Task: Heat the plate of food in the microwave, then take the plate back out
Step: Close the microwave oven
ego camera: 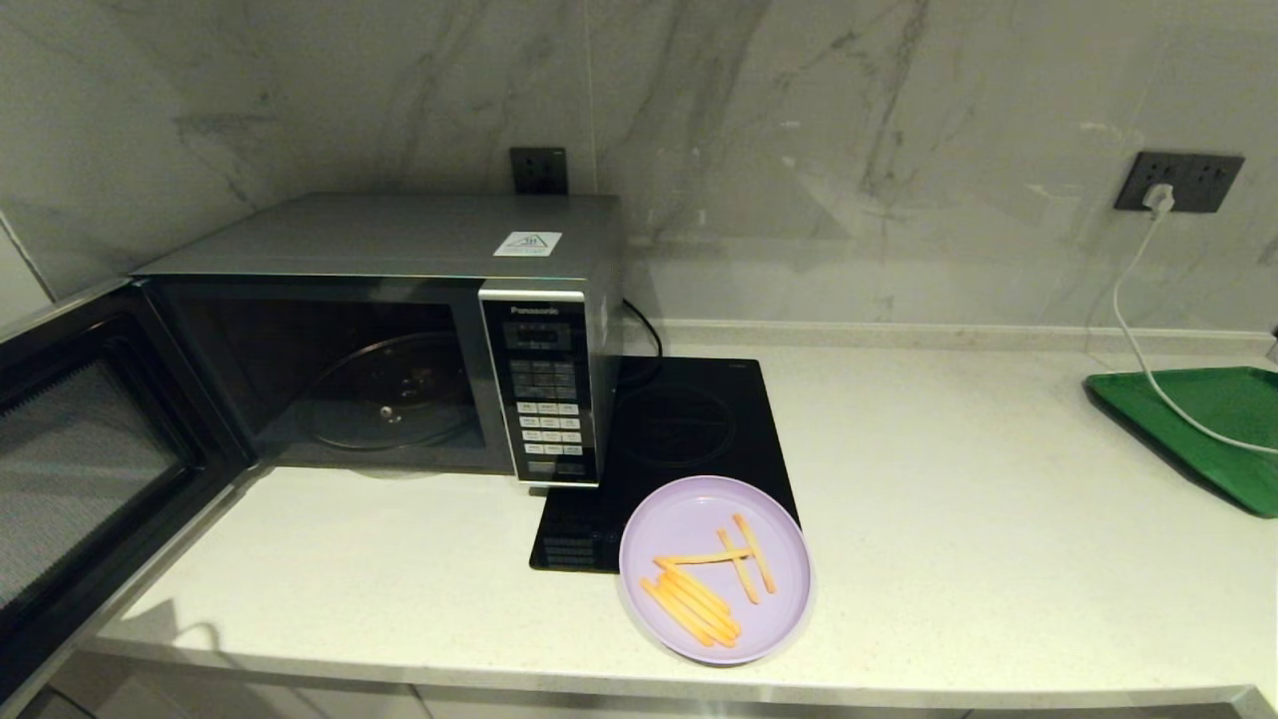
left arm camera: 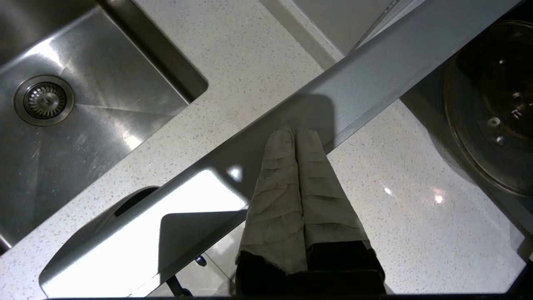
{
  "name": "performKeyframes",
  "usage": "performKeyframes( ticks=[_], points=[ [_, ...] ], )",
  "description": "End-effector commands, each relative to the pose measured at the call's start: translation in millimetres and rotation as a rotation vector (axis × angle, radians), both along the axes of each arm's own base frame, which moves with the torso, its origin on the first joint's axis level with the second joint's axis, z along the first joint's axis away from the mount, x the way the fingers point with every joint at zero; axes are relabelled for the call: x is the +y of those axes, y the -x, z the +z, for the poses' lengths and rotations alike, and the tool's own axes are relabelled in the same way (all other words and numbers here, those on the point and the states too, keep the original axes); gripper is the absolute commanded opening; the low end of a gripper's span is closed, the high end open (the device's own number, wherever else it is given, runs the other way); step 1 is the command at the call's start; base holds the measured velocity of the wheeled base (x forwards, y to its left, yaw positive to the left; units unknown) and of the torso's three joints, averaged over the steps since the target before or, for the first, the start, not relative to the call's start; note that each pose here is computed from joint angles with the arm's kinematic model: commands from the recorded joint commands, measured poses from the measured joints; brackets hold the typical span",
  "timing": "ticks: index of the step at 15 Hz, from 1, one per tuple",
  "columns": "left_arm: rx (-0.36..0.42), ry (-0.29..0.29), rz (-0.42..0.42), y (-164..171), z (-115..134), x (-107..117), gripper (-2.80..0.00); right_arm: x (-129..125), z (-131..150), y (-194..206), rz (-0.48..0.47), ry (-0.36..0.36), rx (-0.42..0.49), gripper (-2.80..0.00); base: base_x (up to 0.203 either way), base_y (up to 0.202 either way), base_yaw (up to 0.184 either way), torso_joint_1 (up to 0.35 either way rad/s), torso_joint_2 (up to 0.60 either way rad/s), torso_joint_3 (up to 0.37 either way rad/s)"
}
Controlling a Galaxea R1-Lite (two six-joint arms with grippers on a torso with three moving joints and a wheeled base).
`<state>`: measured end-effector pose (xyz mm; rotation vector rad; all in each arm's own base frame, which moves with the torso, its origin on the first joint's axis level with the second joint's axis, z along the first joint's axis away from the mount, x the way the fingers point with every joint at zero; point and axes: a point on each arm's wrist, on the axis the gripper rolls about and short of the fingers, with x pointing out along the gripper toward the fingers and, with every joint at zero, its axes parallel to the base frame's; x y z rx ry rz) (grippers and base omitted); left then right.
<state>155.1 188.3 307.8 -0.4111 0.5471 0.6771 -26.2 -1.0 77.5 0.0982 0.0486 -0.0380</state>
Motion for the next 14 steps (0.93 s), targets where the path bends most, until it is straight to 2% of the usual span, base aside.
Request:
performKeyframes(
  ticks=[1,4,6,8,10,12,14],
  points=[
    [-0.025,-0.017,-0.016,3.9,7.7,-6.9,-2.80,0.0,0.0,-0.1,0.000,0.000,0.002,-2.80,0.000,0.000,0.000,0.000,0.00,0.000],
    [-0.091,-0.050,-0.082,5.3,23.8,-19.8,-2.80,0.0,0.0,-0.1,0.000,0.000,0.002,-2.80,0.000,0.000,0.000,0.000,0.00,0.000],
    [-0.119,-0.088,-0.082,3.7,32.3,-18.4,-2.80,0.0,-0.1,-0.1,0.000,0.000,0.003,-2.80,0.000,0.000,0.000,0.000,0.00,0.000],
    [-0.122,-0.096,-0.072,-0.2,31.4,-11.7,-2.80,0.0,0.0,-0.1,0.000,0.000,0.002,-2.80,0.000,0.000,0.000,0.000,0.00,0.000],
    [-0.105,-0.069,-0.056,-1.0,24.9,-5.9,-2.80,0.0,0.0,-0.1,0.000,0.000,0.002,-2.80,0.000,0.000,0.000,0.000,0.00,0.000],
    [-0.082,0.002,-0.018,-7.5,12.9,3.1,-2.80,0.0,0.0,-0.1,0.000,0.000,0.002,-2.80,0.000,0.000,0.000,0.000,0.00,0.000],
    [-0.039,0.051,0.022,-11.3,0.4,14.1,-2.80,0.0,-0.2,-0.2,0.000,0.000,0.003,-2.80,0.000,0.000,0.000,0.000,0.00,0.000]
  ],
)
